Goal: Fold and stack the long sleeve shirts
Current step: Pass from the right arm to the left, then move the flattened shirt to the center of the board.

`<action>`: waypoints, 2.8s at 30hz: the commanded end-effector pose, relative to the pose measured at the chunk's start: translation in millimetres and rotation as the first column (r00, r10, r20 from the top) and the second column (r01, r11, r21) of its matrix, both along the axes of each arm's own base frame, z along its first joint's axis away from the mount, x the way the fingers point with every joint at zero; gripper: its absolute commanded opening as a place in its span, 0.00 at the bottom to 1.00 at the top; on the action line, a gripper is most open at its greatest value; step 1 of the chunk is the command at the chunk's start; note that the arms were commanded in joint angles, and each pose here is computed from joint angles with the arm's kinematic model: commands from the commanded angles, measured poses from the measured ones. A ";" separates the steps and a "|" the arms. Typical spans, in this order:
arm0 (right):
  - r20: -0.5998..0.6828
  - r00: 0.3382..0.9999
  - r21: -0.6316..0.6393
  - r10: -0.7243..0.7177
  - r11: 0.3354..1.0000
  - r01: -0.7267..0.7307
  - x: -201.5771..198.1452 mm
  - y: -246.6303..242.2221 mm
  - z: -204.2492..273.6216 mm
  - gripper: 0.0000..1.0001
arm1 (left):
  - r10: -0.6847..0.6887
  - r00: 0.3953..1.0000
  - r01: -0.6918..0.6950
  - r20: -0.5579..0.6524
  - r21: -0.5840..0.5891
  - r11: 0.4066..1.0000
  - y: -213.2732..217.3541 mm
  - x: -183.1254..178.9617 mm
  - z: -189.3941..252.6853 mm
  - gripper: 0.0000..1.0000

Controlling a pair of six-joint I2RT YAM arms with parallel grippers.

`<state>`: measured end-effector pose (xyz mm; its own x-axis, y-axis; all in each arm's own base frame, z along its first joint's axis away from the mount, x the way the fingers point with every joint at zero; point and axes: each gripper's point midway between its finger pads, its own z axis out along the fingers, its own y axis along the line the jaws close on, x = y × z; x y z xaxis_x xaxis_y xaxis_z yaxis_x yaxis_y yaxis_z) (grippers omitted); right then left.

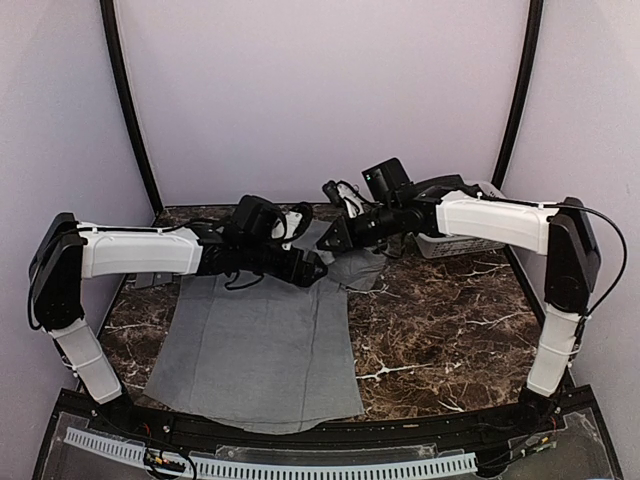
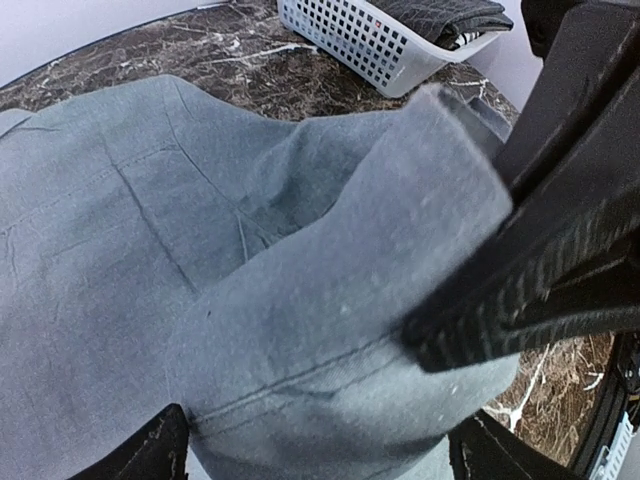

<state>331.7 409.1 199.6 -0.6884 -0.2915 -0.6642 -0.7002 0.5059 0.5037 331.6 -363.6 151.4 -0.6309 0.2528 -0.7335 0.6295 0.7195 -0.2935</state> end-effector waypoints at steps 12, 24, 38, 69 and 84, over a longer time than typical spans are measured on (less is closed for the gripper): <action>-0.004 1.000 0.049 -0.001 0.999 0.002 -4.8 17.2 15.1 0.00 | 0.114 0.984 -0.121 0.139 0.045 0.992 -1.2 22.3 27.2 0.13; 0.210 0.960 0.069 -0.185 0.982 0.174 7.1 -23.4 63.0 0.43 | 0.243 0.969 -0.244 -0.041 -0.027 0.969 30.5 -3.9 52.0 0.00; 0.254 0.898 -0.092 -0.360 0.915 0.393 30.1 -81.3 -1.3 0.42 | 0.375 0.798 -0.426 -0.471 -0.002 0.905 108.0 -74.4 -1.0 0.00; -0.005 0.956 -0.194 -0.293 0.938 0.287 -28.5 -69.3 -121.8 0.36 | 0.282 0.950 -0.311 -0.131 -0.386 0.868 59.0 33.4 188.9 0.00; -0.044 0.954 -0.069 -0.295 0.954 0.292 6.1 14.8 -119.4 0.07 | 0.268 0.938 -0.347 -0.220 -0.553 0.757 27.6 95.2 215.7 0.00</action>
<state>319.7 407.1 82.4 -0.7822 -0.1632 -0.6012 -0.5174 0.7078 0.4810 415.0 -338.2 336.8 -0.7125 -0.3222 -0.6233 0.3385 0.6203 -0.7076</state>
